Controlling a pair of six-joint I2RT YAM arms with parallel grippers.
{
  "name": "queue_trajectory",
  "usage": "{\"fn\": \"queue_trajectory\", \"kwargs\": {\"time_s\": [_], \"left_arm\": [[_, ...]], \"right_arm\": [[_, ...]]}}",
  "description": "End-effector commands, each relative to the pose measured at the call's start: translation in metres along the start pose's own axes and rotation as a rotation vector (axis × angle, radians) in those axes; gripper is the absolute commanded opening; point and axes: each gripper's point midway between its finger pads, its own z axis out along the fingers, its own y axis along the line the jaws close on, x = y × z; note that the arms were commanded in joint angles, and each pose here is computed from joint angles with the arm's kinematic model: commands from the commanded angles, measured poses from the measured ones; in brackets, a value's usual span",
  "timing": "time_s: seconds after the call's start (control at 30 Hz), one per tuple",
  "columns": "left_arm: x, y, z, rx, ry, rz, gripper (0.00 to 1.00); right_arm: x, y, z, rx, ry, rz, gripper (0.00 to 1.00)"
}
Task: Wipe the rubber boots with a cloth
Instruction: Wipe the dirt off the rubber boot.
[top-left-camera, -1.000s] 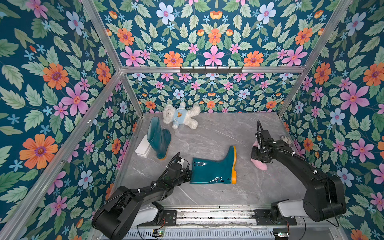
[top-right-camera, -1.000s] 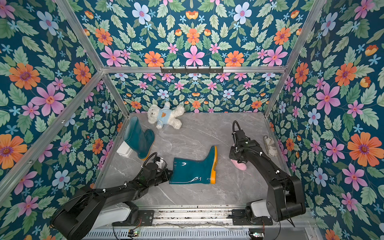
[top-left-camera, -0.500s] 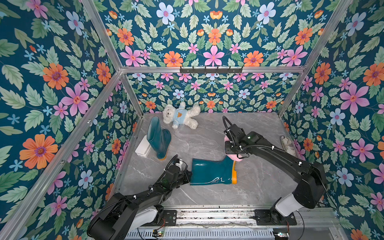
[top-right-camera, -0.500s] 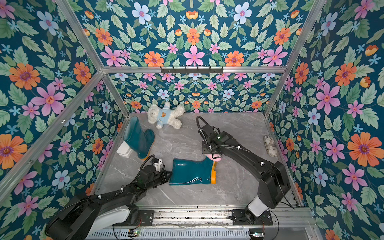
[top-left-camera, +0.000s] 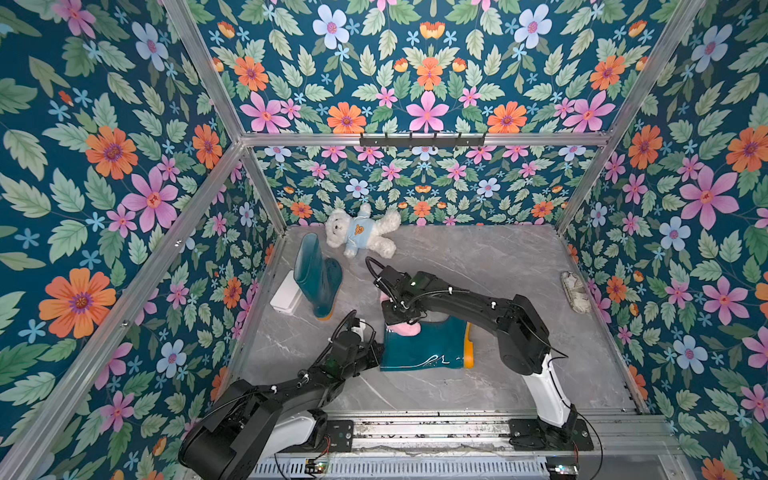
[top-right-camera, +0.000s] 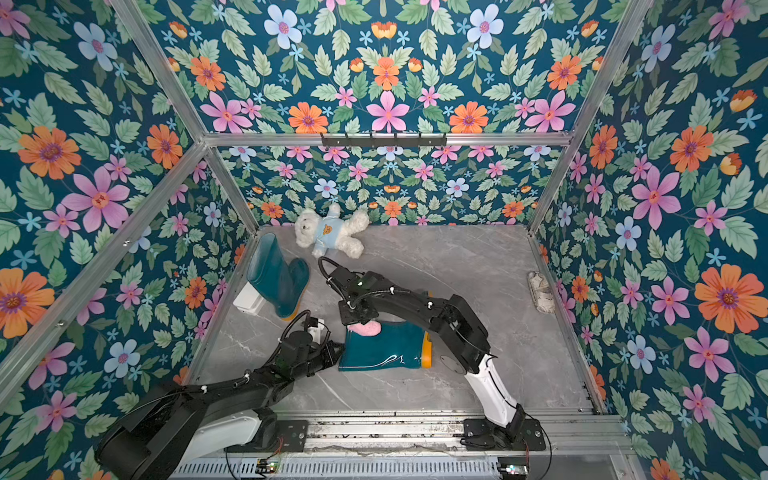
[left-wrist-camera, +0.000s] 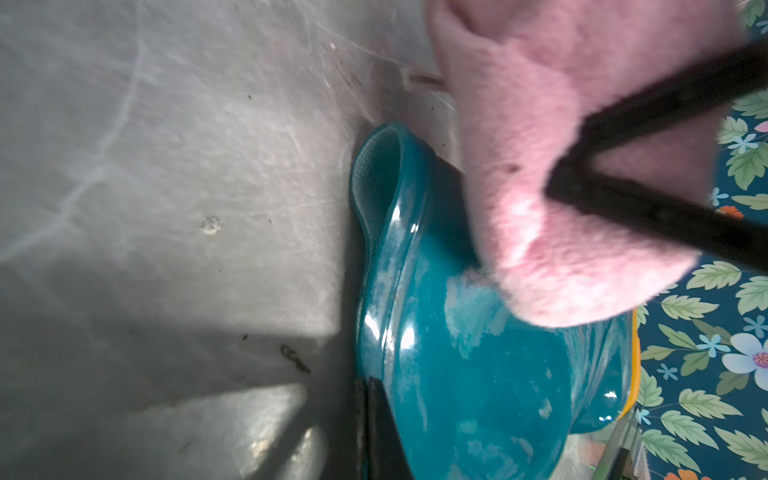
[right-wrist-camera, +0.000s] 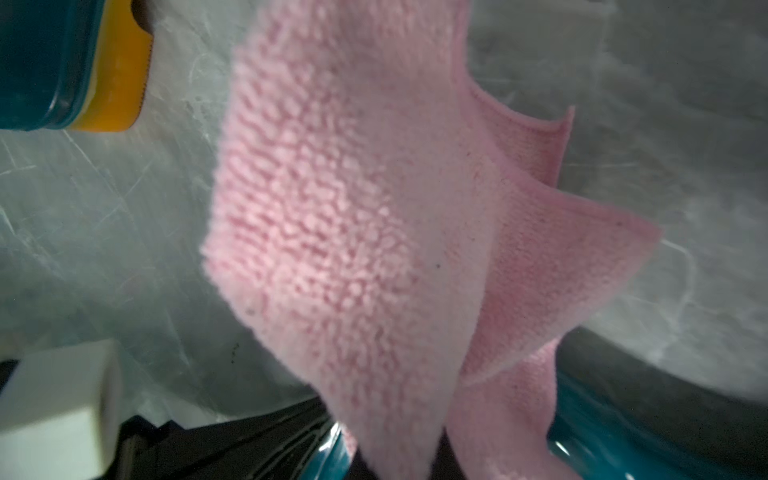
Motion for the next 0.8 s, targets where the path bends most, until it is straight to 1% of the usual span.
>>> {"fn": "queue_trajectory", "kwargs": {"time_s": [0.0, 0.07, 0.13, 0.37, 0.53, 0.77], "left_arm": [[0.002, 0.0, 0.0, 0.003, 0.006, 0.001, 0.0], [0.001, 0.0, 0.0, 0.005, 0.003, -0.002, 0.0], [0.001, 0.0, -0.001, 0.004, 0.003, -0.003, 0.0], [0.0, 0.001, -0.002, 0.0, -0.004, -0.004, 0.0], [0.0, 0.002, -0.003, -0.005, -0.008, -0.008, 0.0], [0.001, 0.003, -0.002, -0.009, -0.002, -0.007, 0.0]], "right_arm": [[0.012, 0.007, 0.01, -0.018, 0.071, -0.002, 0.0], [0.021, 0.0, 0.015, 0.011, 0.1, -0.006, 0.0], [0.028, -0.011, 0.012, 0.047, 0.105, -0.008, 0.0], [0.052, -0.065, -0.008, 0.188, 0.138, -0.008, 0.0], [0.064, -0.105, -0.031, 0.25, 0.13, 0.026, 0.0], [0.082, -0.171, -0.073, 0.335, 0.108, 0.104, 0.0]]}}
